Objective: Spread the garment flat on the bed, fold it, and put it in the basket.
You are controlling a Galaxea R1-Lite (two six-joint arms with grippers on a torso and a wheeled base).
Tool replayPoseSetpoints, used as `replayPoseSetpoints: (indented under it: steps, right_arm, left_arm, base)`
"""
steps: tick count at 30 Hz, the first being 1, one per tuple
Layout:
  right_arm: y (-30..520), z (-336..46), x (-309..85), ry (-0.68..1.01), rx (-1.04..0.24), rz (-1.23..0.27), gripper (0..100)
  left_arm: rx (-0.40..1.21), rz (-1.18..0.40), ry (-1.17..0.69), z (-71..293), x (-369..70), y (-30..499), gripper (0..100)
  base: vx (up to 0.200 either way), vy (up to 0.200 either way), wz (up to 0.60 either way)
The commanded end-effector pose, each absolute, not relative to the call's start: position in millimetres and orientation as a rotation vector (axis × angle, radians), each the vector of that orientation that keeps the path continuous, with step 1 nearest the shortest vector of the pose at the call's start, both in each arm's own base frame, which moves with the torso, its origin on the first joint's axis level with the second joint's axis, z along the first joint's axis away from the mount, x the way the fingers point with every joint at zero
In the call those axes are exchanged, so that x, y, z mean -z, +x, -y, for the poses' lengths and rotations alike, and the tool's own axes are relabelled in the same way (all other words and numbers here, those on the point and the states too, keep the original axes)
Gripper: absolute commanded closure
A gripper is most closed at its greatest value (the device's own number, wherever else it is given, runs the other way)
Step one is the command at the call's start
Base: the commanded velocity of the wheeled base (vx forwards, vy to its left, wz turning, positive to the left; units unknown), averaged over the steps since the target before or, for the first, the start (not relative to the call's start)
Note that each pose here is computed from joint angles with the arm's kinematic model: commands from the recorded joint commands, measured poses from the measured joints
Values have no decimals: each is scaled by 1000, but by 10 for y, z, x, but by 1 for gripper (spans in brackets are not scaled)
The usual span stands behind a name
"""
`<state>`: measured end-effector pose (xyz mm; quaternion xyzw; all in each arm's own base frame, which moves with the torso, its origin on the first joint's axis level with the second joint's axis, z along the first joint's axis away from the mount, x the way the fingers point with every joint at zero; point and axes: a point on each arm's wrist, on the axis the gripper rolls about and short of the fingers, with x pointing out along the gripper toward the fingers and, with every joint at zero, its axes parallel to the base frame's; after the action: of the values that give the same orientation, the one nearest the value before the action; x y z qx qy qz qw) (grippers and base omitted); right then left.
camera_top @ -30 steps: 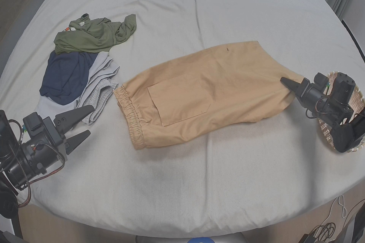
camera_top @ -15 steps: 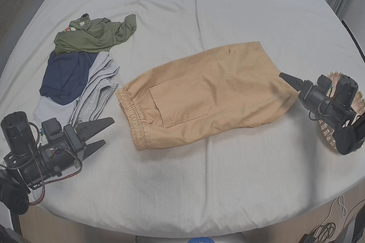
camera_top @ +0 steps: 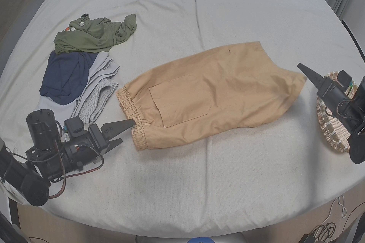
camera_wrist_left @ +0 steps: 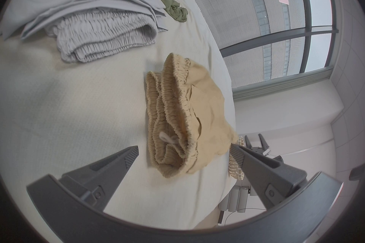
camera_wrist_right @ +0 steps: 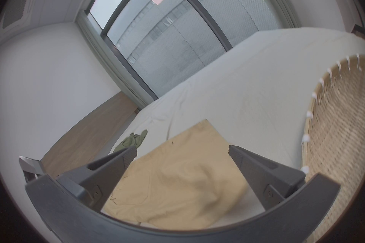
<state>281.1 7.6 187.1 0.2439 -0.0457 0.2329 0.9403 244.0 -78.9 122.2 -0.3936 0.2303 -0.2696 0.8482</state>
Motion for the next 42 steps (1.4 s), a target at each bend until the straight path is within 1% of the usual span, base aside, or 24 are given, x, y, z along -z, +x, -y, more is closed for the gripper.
replayPoseSetpoints:
  steps: [1,7,9,13,17,21,22,31,34,37,38,39,41,42]
  right_arm:
    - [2627,-43,-2127,463,-490,193,0]
    - [2567,-48,-2176,433,-494,227,0]
    - [2554,-49,-2216,422,-506,264,0]
    - [2516,-84,-2126,426,-512,241,0]
    - [2499,-115,-2128,423,-528,256,0]
    - [2493,-107,-2135,425,-528,258,0]
    - [2493,-111,-2135,426,-529,258,0]
    - [2467,-111,-2083,431,-526,237,0]
    - [2449,-115,-2050,435,-524,223,0]
    - [2429,-119,-2016,438,-524,209,0]
    - [2386,-121,-1963,442,-529,184,0]
    - [2386,-121,-1963,442,-529,184,0]
    - [2373,-122,-1908,451,-532,158,0]
    - [2371,-122,-1906,451,-532,158,0]
  left_arm:
    - [549,-531,-828,875,-999,2645,0]
    - [546,-521,-825,969,-922,2790,0]
    - [562,-506,-822,1024,-918,2846,0]
    - [591,-474,-823,1079,-949,2904,0]
    - [611,-447,-823,1117,-951,2957,0]
    - [579,-411,-826,1125,-899,3007,0]
    - [574,-406,-828,1127,-887,3018,100]
    - [583,-349,-855,1074,-948,2958,100]
    - [568,-294,-908,909,-1166,2779,100]
    - [554,-278,-911,819,-1266,2629,100]
    - [518,-255,-906,692,-1393,2449,100]
    - [518,-255,-906,692,-1393,2449,100]
    - [440,-245,-878,479,-1501,2278,100]
    - [430,-246,-876,455,-1507,2263,100]
  base:
    - [0,0,0]
    - [0,0,0]
    - [0,0,0]
    - [0,0,0]
    - [0,0,0]
    - [0,0,0]
    - [0,0,0]
    - [0,0,0]
    - [0,0,0]
    - [0,0,0]
    - [0,0,0]
    - [0,0,0]
    - [0,0,0]
    - [0,0,0]
